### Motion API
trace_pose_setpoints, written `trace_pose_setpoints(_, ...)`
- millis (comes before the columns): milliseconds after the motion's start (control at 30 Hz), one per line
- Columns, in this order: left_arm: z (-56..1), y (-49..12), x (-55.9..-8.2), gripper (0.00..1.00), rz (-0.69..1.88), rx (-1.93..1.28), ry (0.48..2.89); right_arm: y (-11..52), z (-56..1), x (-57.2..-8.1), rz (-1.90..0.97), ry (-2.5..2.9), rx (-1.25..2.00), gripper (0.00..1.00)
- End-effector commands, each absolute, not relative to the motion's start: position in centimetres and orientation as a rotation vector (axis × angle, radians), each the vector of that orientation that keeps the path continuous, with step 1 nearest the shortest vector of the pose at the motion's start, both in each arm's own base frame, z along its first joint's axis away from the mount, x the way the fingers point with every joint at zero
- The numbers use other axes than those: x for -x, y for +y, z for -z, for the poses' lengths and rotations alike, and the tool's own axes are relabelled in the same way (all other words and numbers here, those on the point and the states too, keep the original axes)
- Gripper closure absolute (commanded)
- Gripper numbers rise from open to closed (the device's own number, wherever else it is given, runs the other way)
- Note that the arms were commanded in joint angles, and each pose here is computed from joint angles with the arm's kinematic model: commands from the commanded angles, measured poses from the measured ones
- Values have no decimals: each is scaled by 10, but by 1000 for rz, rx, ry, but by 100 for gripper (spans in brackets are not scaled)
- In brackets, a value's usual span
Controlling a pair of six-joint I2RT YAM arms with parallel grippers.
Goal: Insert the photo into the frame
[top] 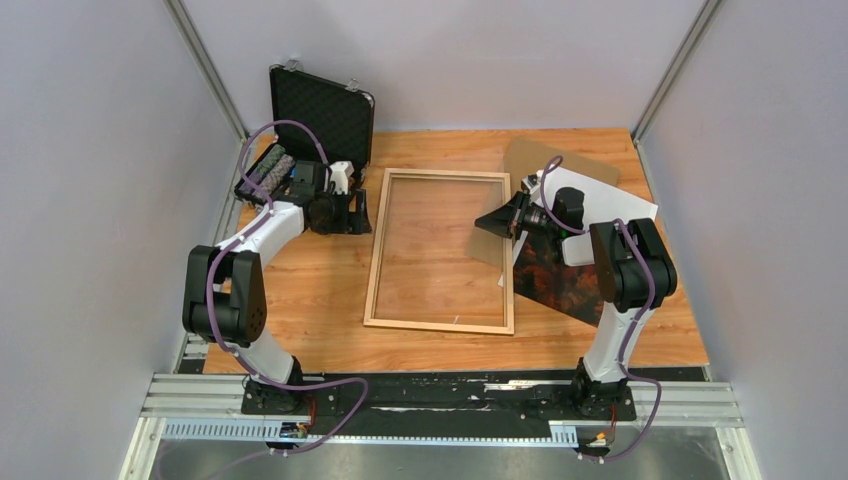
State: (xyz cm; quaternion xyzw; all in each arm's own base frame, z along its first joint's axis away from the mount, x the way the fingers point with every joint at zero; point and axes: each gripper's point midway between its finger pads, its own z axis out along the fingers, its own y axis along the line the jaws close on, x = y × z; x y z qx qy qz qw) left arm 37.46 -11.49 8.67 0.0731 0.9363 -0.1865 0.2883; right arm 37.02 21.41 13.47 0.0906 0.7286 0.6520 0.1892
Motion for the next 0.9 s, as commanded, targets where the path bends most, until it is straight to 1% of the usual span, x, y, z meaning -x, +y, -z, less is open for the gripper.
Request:
trace_pose_setpoints(0,-87,-113,-379,11,509,-211,2477,217,-148,-373,-1832,1989,-185,100)
trace_pose_setpoints(867,-85,-114,-378,11,520,-208,2484,213,-150,-371,-1820,1981,-190,100)
